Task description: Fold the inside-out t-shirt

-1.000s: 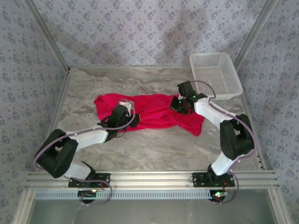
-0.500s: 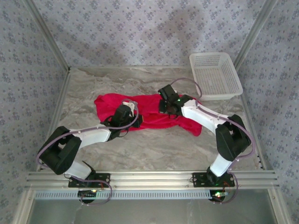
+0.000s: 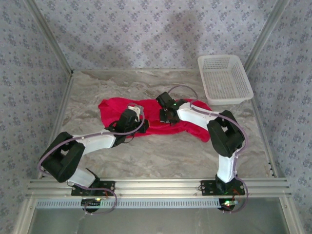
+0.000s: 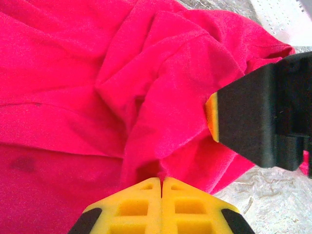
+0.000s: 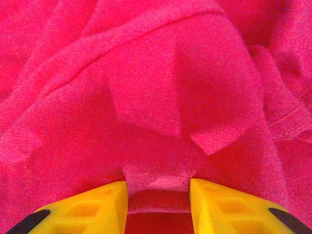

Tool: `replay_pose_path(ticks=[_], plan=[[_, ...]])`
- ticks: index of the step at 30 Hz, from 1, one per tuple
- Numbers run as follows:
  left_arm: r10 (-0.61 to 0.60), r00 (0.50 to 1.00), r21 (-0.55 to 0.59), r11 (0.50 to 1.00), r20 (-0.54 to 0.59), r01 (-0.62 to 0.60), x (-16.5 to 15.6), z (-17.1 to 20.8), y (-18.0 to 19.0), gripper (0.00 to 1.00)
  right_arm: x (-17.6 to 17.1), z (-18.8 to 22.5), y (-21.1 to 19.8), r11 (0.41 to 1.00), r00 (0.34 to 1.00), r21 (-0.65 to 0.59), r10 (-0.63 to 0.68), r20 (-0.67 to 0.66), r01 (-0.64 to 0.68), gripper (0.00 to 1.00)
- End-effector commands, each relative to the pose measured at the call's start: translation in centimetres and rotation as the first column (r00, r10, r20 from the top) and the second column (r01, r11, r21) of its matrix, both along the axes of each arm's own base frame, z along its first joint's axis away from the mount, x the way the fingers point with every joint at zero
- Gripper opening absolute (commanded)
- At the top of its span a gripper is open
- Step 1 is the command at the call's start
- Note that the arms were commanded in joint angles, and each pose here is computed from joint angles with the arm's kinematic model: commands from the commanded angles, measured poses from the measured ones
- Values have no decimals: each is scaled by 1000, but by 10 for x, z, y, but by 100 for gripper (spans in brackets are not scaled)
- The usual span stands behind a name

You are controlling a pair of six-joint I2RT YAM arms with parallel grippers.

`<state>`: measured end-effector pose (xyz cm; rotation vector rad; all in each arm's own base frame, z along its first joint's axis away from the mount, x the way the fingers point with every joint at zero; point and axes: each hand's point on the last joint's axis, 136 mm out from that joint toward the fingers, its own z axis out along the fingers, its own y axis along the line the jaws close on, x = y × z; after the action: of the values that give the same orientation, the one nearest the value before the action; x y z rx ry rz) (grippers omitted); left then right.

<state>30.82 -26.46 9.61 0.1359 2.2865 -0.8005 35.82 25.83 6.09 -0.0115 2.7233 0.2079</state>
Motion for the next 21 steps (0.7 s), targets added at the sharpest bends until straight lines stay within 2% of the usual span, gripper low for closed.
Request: replay_pose_path(ticks=[1,3,6,7,10,12,14,16,18,21], plan=[[-18,999,-24,1000,32,18,2,14,-8,0,-1,-9,-3,1000,999,-13,-15,-38,15,43],[-18,999,-23,1000,31,19,2,13,-8,0,-1,-15,-3,1000,999,-12,-19,-48,19,46],[-19,999,-25,999,30,19,3,14,-8,0,0,-23,-2,1000,998,-9,-22,-64,21,45],[-18,999,-26,999,30,19,3,14,-9,0,1,-26,-3,1000,997,-12,-24,-68,23,38],[-12,1000,-29,999,25,13,5,16,-8,0,0,-20,-6,1000,996,-22,-24,-84,22,2],[12,1000,-27,1000,18,-11,9,18,-2,10,2,-2,-10,999,998,-28,-19,-55,17,0],[73,997,-4,997,4,-73,18,20,16,33,1,26,-15,1000,1000,-23,-11,-12,10,0],[160,987,28,987,-7,-160,31,23,42,47,1,59,-16,1000,998,5,23,55,-24,0],[259,965,58,965,-41,-256,44,21,74,53,-2,91,-14,996,992,62,59,113,-66,0],[389,913,58,921,-121,-384,65,14,125,52,-8,137,-11,973,974,187,93,207,-132,0]])
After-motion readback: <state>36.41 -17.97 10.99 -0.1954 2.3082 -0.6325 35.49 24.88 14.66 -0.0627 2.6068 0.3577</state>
